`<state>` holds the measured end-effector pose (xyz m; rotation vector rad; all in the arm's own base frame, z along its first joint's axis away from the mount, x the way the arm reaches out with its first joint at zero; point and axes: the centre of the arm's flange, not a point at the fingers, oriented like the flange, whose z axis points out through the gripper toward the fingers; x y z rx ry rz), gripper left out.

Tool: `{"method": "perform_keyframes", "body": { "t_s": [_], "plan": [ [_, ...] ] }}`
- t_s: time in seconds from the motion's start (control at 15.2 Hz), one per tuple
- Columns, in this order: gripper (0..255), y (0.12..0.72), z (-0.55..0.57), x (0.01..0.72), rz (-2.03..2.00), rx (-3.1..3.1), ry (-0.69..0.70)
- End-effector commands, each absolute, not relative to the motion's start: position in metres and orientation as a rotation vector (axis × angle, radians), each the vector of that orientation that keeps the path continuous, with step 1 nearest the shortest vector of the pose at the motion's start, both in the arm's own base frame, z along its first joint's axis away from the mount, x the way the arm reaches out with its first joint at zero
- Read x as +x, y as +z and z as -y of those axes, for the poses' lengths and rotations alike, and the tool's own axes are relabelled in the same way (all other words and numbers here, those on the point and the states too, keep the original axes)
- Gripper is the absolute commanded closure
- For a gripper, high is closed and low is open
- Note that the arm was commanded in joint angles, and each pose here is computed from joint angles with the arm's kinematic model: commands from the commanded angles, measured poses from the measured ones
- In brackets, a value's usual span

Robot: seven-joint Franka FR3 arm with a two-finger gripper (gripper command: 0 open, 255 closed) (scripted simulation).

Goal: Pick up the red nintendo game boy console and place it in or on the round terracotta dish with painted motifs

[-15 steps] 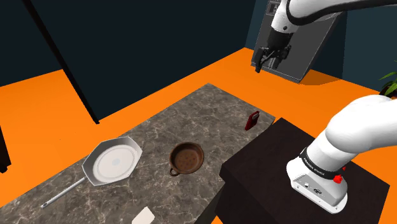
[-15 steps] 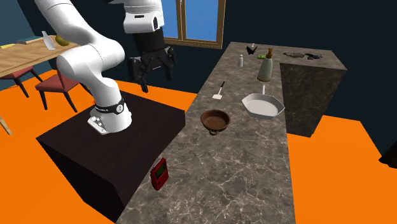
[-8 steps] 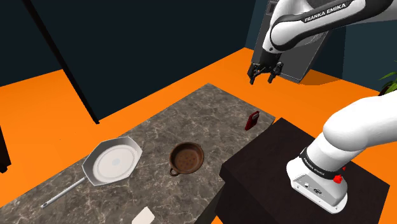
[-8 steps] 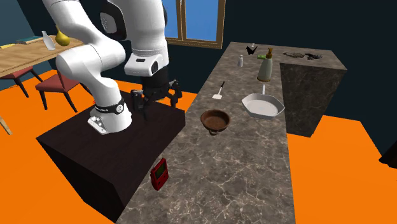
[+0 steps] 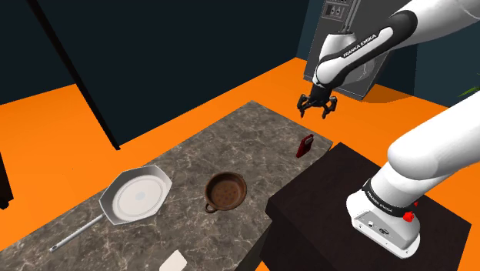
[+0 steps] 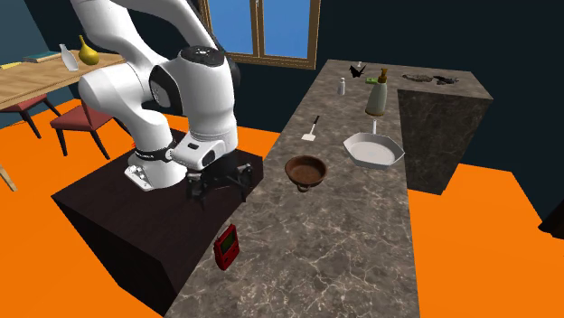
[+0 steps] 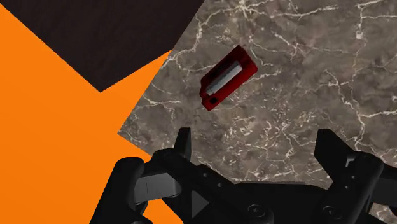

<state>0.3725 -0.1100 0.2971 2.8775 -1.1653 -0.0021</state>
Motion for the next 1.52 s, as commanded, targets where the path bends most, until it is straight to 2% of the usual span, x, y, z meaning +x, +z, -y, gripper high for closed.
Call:
{"method": "perform_keyframes", "body": {
  "t_s": [0.0, 0.4, 0.92, 1.45],
  "plan": [
    [0, 0.272, 0.122, 0.373, 1.263, 2.832, -0.011],
    [0, 0.199, 0.151, 0.369, 1.534, 2.681, -0.048],
    [0, 0.154, 0.154, 0.366, 1.551, 2.670, -0.050],
    [0, 0.154, 0.154, 0.366, 1.551, 2.670, -0.050]
  ]
}}
